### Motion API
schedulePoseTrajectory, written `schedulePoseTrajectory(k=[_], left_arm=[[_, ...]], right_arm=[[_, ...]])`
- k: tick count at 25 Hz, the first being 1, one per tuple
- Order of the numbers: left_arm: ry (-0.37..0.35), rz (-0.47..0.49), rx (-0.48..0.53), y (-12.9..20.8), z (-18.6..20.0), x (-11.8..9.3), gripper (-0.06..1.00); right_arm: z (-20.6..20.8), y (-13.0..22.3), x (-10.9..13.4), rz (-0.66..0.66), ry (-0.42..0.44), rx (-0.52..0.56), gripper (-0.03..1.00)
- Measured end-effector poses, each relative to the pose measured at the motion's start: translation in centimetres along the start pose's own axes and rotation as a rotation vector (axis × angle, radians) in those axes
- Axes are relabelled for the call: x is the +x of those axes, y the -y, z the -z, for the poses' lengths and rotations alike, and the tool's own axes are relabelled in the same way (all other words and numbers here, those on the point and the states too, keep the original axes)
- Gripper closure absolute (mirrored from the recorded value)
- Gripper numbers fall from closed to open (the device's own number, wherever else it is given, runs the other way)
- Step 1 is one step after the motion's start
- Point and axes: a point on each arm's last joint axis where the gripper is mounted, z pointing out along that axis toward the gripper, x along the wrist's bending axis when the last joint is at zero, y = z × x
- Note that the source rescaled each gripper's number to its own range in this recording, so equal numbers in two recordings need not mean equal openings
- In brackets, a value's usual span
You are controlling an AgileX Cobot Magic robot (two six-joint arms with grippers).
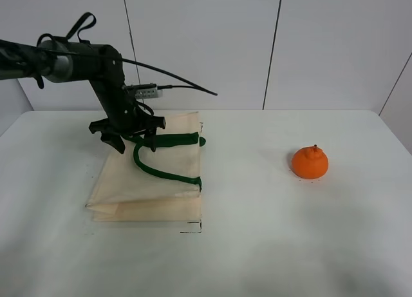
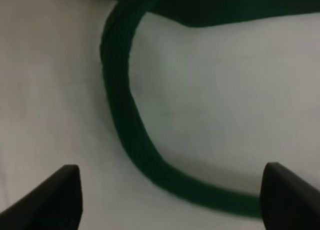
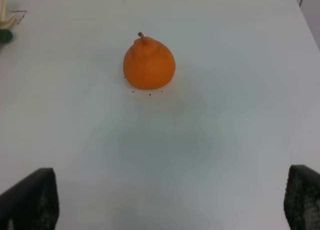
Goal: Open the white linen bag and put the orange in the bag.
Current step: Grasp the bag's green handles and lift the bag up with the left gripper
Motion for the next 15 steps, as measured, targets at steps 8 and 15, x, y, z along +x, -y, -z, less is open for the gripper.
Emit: schedulePoseTrajectory(k=[8, 15], left_arm=[[-0.028, 0.026, 0.02, -0.3, -5.0, 0.2, -0.06], [-0.027, 0.032, 0.024, -0.3, -5.9, 0.2, 0.14]], right_arm=[[0.0, 0.0, 0.0, 0.0, 0.0, 0.0, -0.03], [0.0, 0.0, 0.0, 0.0, 0.0, 0.0, -0.03]])
